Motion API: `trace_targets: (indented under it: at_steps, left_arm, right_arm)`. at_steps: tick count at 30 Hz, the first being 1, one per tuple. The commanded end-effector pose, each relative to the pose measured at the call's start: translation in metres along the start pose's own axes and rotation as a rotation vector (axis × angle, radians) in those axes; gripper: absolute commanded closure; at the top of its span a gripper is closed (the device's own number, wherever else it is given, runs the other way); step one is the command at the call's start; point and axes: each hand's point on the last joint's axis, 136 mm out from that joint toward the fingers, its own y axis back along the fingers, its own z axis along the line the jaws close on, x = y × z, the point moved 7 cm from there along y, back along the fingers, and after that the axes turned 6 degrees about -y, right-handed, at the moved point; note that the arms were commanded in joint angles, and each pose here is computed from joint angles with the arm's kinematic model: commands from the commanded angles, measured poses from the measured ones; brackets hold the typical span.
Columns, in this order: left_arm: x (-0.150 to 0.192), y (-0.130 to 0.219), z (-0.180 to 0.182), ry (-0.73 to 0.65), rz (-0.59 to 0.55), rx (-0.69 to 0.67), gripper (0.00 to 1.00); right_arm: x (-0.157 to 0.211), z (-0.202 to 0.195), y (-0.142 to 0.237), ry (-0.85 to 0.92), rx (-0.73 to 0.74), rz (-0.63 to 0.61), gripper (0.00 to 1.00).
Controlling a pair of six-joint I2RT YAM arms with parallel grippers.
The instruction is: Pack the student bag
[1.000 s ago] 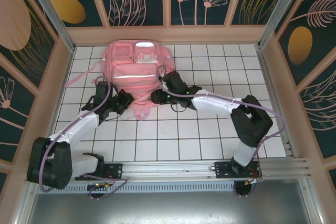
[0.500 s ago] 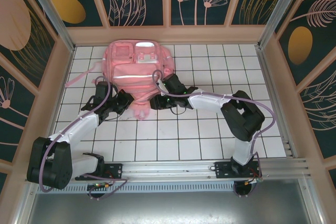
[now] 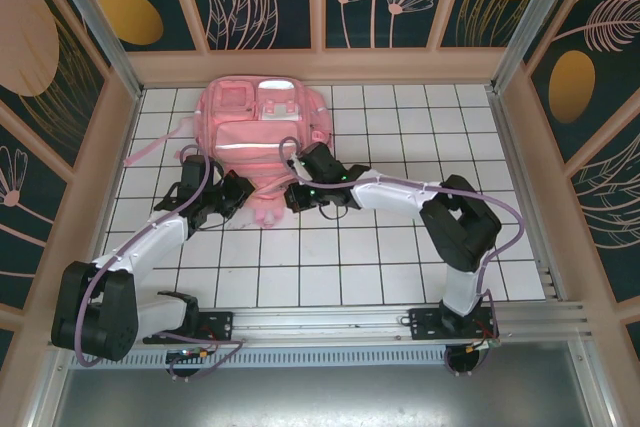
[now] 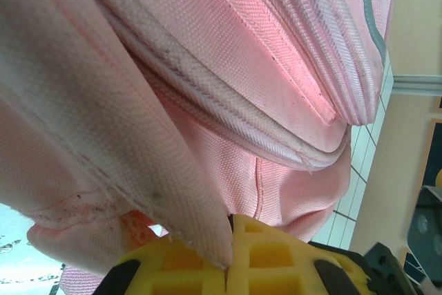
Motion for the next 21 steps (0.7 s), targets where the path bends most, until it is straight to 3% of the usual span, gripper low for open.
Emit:
trace_targets:
  at_steps: [1, 11, 17, 21]
  left_arm:
    - [-0.011, 0.006, -0.027, -0.061, -0.047, 0.131, 1.00]
    - [-0.009, 0.006, -0.028, -0.031, -0.057, 0.160, 1.00]
    - [-0.009, 0.006, -0.024, -0.002, -0.074, 0.156, 1.00]
    - [-0.012, 0.009, -0.019, 0.022, -0.112, 0.112, 1.00]
  right_arm:
    - [-0.006, 0.023, 0.010, 0.099, 0.121, -0.055, 1.00]
    - [0.015, 0.081, -0.031, 0.223, 0.064, 0.022, 1.00]
    - [0.022, 0.082, -0.023, 0.249, 0.072, 0.007, 1.00]
    - [0.022, 0.053, -0.011, 0.156, 0.134, -0.033, 1.00]
